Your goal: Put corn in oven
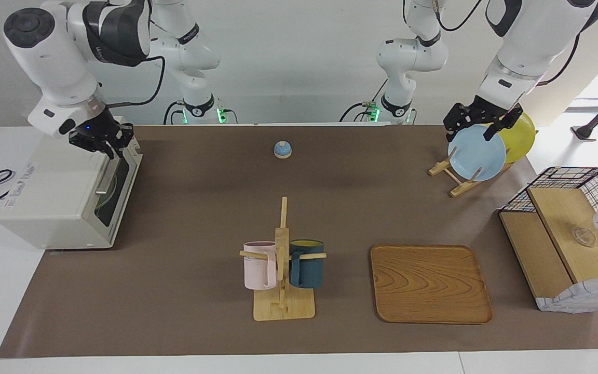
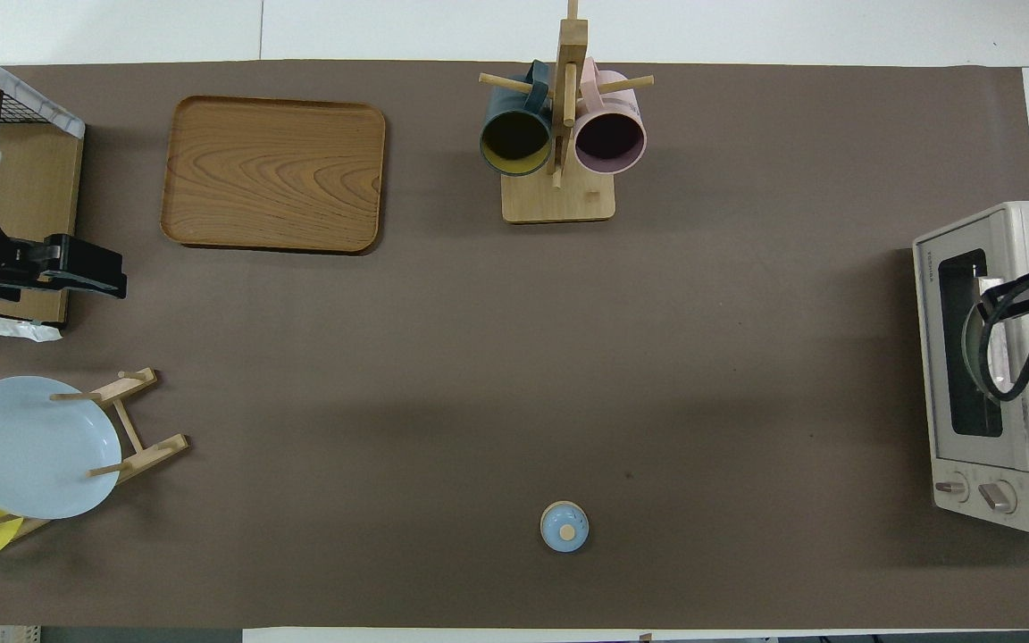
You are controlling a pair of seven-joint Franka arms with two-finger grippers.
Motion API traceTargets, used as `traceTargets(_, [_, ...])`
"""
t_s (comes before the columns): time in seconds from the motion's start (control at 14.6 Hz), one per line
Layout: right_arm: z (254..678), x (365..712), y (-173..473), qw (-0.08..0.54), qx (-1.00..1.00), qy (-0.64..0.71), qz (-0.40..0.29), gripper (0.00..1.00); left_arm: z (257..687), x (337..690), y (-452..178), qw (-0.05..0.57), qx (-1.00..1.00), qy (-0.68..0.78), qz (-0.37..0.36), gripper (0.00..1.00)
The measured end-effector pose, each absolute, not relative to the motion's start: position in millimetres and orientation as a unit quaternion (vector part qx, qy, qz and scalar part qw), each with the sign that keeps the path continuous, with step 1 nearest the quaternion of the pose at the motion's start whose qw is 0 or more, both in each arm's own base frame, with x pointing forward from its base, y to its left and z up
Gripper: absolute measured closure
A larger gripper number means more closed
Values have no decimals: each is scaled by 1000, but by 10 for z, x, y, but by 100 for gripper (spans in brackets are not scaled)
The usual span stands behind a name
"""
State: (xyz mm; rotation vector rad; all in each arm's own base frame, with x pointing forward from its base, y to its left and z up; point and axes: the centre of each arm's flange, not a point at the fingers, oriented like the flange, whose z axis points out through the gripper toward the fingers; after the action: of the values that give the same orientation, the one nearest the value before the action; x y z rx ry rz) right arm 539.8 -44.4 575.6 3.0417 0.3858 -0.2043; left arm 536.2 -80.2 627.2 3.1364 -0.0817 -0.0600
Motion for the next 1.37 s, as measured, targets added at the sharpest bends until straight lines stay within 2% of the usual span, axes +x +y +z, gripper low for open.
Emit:
traceTargets(0.07, [5773,5390,-436,31,989,125,-68,57,6272,5362,-802,2,999,-26,-19,0])
traceTargets(0.21, [5758,5371,-400,9,990,123,-74,54,6272,5361,-802,2,999,-26,-19,0])
traceTargets(0.55, [5827,5385,-379,-8,993,101,-66,4,6272,5361,-802,2,999,-26,-19,0])
traceTargets(0.62, [5848,5392,-374,-8,993,101,-64,0,6272,5361,-802,2,999,-26,-19,0])
traceTargets(1.37, [6103,5367,-336,-7,995,80,-62,0,6272,5361,-802,2,999,-26,-19,0])
